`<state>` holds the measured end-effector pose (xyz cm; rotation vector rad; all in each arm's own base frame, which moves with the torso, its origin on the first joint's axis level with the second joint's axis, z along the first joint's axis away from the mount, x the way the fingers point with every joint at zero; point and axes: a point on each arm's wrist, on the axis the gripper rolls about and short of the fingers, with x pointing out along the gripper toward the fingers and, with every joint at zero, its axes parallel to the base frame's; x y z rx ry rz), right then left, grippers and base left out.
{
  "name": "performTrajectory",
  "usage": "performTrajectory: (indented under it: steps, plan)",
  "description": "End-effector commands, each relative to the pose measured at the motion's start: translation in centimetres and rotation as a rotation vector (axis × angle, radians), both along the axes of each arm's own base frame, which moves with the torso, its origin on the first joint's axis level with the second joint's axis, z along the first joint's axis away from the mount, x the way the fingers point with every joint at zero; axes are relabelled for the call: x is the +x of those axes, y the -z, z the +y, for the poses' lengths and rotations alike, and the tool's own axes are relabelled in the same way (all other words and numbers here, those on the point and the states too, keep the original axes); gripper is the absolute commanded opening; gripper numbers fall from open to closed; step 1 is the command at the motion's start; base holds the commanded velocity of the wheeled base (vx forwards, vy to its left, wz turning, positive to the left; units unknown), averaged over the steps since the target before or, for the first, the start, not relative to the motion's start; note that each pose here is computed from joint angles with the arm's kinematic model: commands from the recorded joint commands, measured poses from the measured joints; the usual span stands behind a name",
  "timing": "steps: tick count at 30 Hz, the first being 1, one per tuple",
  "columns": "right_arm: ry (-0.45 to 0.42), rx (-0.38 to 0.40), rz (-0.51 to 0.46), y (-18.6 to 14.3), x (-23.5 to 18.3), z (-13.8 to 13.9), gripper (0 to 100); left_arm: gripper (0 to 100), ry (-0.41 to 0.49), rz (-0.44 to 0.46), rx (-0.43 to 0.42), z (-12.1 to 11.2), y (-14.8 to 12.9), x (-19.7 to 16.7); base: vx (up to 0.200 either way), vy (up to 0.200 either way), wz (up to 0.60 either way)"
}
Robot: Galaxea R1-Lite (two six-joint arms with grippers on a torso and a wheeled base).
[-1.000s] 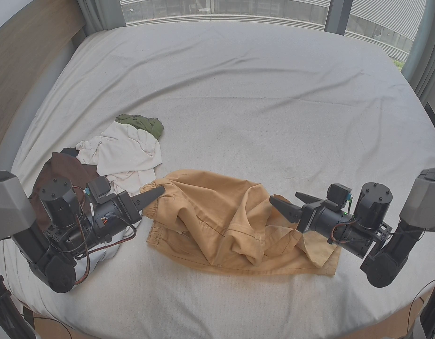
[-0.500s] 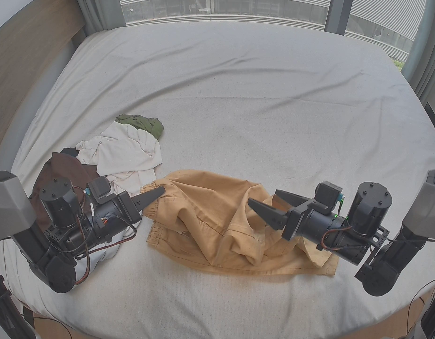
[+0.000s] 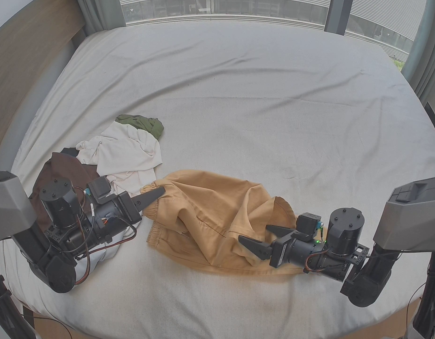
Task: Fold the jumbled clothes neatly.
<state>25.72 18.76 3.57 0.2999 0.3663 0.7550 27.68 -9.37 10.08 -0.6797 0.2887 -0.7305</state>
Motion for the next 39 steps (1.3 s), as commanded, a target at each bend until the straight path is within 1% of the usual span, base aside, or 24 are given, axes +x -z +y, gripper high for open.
performTrajectory:
  steps: [1, 6, 14, 17, 18, 19, 20, 21, 26, 30, 35, 39]
  plan:
    - [-0.006, -0.030, 0.049, 1.9, 0.2, 0.3, 100, 0, -0.001, -0.002, -0.001, 0.0, 0.0, 0.0, 0.000, 0.000, 0.00]
    - [-0.009, 0.000, 0.077, 2.1, 0.2, 0.8, 100, 0, 0.001, -0.004, 0.000, 0.0, -0.1, 0.0, 0.000, 0.000, 0.00]
    - [-0.075, 0.058, 0.101, 1.2, -1.1, 2.2, 100, 0, -0.001, -0.005, -0.002, 0.0, -0.1, 0.1, 0.000, 0.000, 0.00]
    - [-0.090, 0.086, 0.093, 0.2, -1.6, 2.4, 100, 0, -0.005, -0.005, -0.002, 0.1, -0.1, 0.2, 0.000, 0.000, 0.00]
    - [-0.099, 0.109, 0.089, -0.6, -2.0, 2.5, 100, 0, -0.007, -0.006, -0.002, 0.1, -0.1, 0.2, 0.000, 0.000, 0.00]
    - [-0.099, 0.109, 0.089, -0.6, -2.0, 2.5, 100, 0, -0.007, -0.006, -0.002, 0.1, -0.1, 0.2, 0.000, 0.000, 0.00]
    - [-0.118, 0.141, 0.086, -1.7, -2.6, 2.5, 100, 0, -0.007, -0.006, -0.002, 0.1, -0.1, 0.3, 0.000, 0.000, 0.00]
    - [-0.125, 0.156, 0.080, -2.3, -2.8, 2.5, 100, 0, -0.010, -0.008, -0.003, 0.2, -0.1, 0.3, 0.000, 0.000, 0.00]
    - [-0.134, 0.182, 0.081, -3.3, -3.4, 2.1, 100, 0, -0.012, 0.001, 0.002, 0.1, 0.2, 0.4, 0.000, 0.000, 0.00]
    - [-0.117, 0.184, 0.105, -2.9, -3.2, 1.9, 100, 0, -0.012, 0.001, 0.002, 0.1, 0.2, 0.4, 0.000, 0.000, 0.00]
    - [-0.101, 0.142, 0.150, -0.9, -2.9, 2.0, 100, 0, -0.012, 0.001, 0.002, 0.2, 0.2, 0.4, 0.000, 0.000, 0.00]
    - [-0.105, 0.107, 0.191, 0.2, -3.3, 2.0, 100, 0, -0.013, -0.001, 0.001, 0.2, 0.1, 0.4, 0.000, 0.000, 0.00]
